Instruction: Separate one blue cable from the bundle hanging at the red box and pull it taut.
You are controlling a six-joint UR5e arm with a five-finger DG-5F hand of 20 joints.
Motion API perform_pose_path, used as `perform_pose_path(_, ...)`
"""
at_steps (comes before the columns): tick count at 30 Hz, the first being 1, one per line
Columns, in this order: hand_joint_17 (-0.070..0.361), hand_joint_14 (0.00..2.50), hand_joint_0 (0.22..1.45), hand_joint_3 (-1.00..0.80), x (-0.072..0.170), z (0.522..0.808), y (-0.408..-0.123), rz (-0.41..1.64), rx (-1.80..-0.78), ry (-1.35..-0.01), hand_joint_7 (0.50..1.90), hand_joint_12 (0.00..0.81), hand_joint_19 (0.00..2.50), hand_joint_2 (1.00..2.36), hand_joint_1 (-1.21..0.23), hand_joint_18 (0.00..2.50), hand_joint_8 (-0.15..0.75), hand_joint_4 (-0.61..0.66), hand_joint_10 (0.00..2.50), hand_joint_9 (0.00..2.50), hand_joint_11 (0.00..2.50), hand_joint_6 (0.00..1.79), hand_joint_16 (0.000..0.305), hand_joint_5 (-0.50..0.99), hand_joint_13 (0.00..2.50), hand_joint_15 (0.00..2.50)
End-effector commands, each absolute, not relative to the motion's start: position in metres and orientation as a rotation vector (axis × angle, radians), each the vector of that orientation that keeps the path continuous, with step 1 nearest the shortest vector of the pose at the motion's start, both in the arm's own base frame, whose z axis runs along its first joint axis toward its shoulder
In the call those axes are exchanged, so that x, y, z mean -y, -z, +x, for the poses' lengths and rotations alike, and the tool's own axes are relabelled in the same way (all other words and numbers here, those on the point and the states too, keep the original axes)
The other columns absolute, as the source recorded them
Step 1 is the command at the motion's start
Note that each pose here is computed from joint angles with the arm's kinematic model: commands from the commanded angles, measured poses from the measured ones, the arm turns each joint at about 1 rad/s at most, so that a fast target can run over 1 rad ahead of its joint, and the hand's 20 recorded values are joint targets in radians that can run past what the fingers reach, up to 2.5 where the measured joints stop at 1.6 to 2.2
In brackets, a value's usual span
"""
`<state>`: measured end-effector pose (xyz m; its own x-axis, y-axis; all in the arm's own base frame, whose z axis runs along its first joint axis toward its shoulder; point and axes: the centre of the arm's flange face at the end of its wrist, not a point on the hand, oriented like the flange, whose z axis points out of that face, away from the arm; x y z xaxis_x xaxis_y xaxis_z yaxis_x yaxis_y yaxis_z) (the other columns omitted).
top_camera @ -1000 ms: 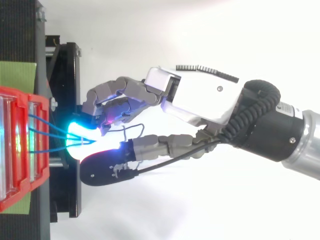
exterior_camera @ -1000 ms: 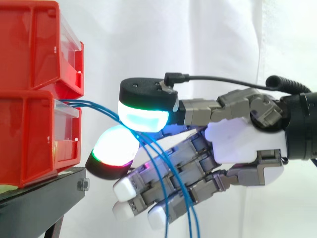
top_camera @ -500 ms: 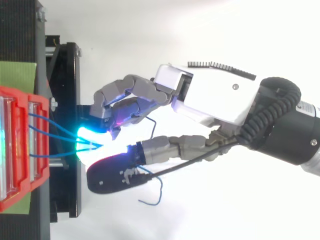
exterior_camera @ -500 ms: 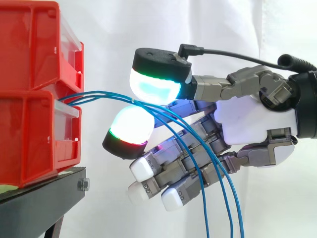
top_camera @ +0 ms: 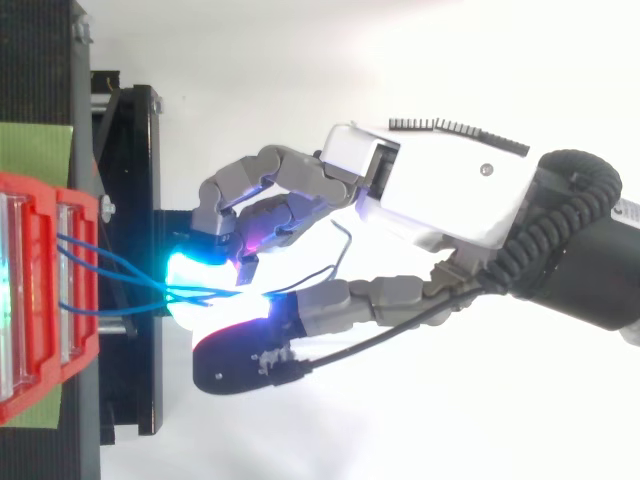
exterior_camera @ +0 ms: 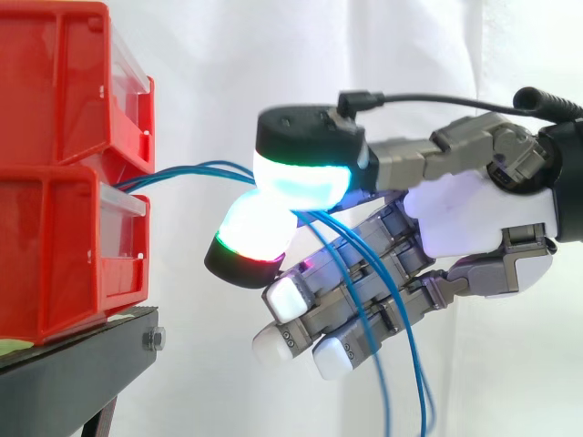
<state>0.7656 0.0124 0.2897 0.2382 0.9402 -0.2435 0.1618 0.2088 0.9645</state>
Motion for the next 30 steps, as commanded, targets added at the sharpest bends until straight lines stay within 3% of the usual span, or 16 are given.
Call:
perform_pose_path(1, 0.093, 0.01, 0.81, -0.5, -0.0117, 0.7654, -0.2899, 1.245, -1.21, -0.782, 0.94, 0.338, 0.46, 1.0, -0.88, 0.74, 0.376, 0.12, 0.02, 0.92, 0.83, 0.98, 0.041, -0.2, 0.76, 0.4)
perform_pose_path(4, 0.092, 0.01, 0.75, -0.5, -0.0117, 0.7654, -0.2899, 1.245, -1.21, -0.782, 0.94, 0.333, 0.44, 1.0, -0.89, 0.77, 0.375, 0.13, 0.02, 0.95, 0.84, 0.97, 0.041, -0.19, 0.78, 0.41)
perform_pose_path(9, 0.099, 0.01, 0.53, -0.5, -0.012, 0.7653, -0.2897, 1.244, -1.213, -0.784, 0.92, 0.351, 0.48, 1.0, -0.78, 0.78, 0.398, 0.17, 0.01, 0.99, 0.84, 0.96, 0.044, -0.19, 0.8, 0.43)
perform_pose_path(13, 0.101, 0.01, 0.53, -0.5, -0.012, 0.7651, -0.2896, 1.244, -1.215, -0.783, 0.89, 0.357, 0.49, 1.0, -0.56, 0.78, 0.402, 0.18, 0.01, 1.01, 0.81, 0.94, 0.045, -0.18, 0.81, 0.43)
perform_pose_path(16, 0.096, 0.01, 0.61, -0.5, -0.0132, 0.765, -0.2895, 1.243, -1.218, -0.784, 0.94, 0.347, 0.52, 1.0, -0.51, 0.76, 0.391, 0.16, 0.01, 1.01, 0.81, 0.93, 0.043, -0.18, 0.8, 0.43)
perform_pose_path(27, 0.1, 0.02, 0.69, -0.28, -0.013, 0.7645, -0.2892, 1.247, -1.219, -0.782, 1.01, 0.358, 0.52, 1.02, -0.77, 0.76, 0.385, 0.08, 0.02, 0.95, 0.82, 0.95, 0.045, -0.2, 0.78, 0.44)
perform_pose_path(30, 0.101, 0.01, 0.75, -0.35, -0.0129, 0.7647, -0.2899, 1.25, -1.215, -0.784, 1.0, 0.358, 0.52, 1.01, -0.86, 0.76, 0.377, 0.07, 0.02, 0.92, 0.85, 0.97, 0.045, -0.21, 0.77, 0.43)
